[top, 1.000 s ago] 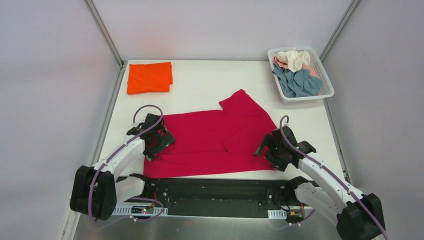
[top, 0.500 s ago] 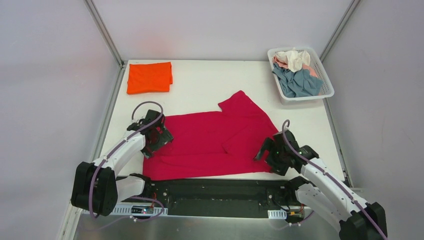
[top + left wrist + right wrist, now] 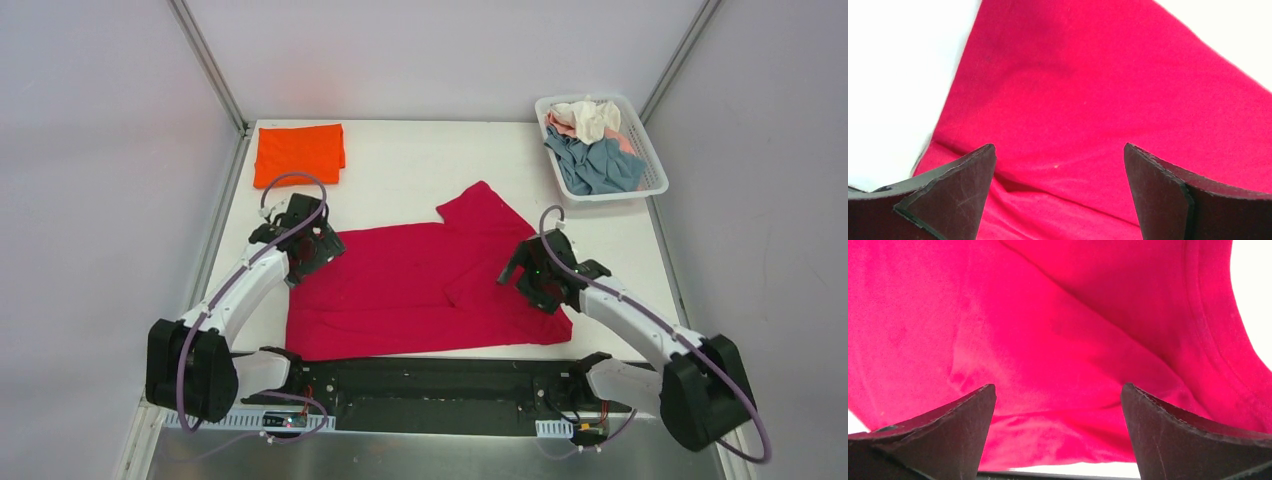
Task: Fold and stack the t-shirts
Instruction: Grab the side of the flattened tshirt furthest away from the robot with both arms
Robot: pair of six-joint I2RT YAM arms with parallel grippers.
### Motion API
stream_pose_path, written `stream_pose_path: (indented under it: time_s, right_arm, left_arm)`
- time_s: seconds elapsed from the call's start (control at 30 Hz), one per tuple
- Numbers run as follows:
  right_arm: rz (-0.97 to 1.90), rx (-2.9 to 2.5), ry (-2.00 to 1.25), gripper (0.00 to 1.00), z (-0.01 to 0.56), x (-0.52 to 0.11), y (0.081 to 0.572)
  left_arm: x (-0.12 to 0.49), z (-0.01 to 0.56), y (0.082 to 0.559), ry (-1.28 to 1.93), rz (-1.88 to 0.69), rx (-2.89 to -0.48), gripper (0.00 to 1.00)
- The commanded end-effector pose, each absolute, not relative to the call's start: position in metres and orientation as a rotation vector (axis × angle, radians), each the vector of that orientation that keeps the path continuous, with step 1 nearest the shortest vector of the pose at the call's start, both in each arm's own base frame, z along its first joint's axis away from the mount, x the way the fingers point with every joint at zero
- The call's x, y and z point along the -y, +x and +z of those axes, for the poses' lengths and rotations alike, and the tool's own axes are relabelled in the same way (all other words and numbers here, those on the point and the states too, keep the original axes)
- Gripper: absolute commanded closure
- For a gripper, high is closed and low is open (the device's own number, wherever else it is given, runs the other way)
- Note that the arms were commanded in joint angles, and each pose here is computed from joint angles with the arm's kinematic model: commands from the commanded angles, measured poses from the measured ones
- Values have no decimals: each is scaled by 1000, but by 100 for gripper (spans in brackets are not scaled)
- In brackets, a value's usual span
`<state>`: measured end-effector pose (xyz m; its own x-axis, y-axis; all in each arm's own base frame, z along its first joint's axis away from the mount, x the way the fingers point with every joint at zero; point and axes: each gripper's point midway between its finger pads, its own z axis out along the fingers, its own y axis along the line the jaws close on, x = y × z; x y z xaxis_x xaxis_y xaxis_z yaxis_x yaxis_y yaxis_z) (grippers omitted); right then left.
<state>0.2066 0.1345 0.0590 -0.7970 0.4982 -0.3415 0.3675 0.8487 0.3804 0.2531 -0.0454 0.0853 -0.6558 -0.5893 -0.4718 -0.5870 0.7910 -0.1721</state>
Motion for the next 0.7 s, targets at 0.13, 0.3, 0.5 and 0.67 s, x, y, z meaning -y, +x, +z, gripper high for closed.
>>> stream_pose_path:
  time_s: [0.13, 0.3, 0.5, 0.67]
  right_arm:
    - [249, -2548, 808, 1, 29, -105, 218]
    - [221, -2583, 941, 1, 12, -90, 178]
    - [273, -2479, 987, 1, 32, -80, 169]
    - [351, -2421, 911, 0, 62, -87, 184]
  left_arm:
    - [14, 97, 288, -922, 162, -2413, 1]
    - [3, 96, 311, -976, 178, -2402, 1]
    - [-6, 87, 337, -1012, 201, -2412, 1]
    - [-4, 70, 360, -1027, 212, -2456, 7]
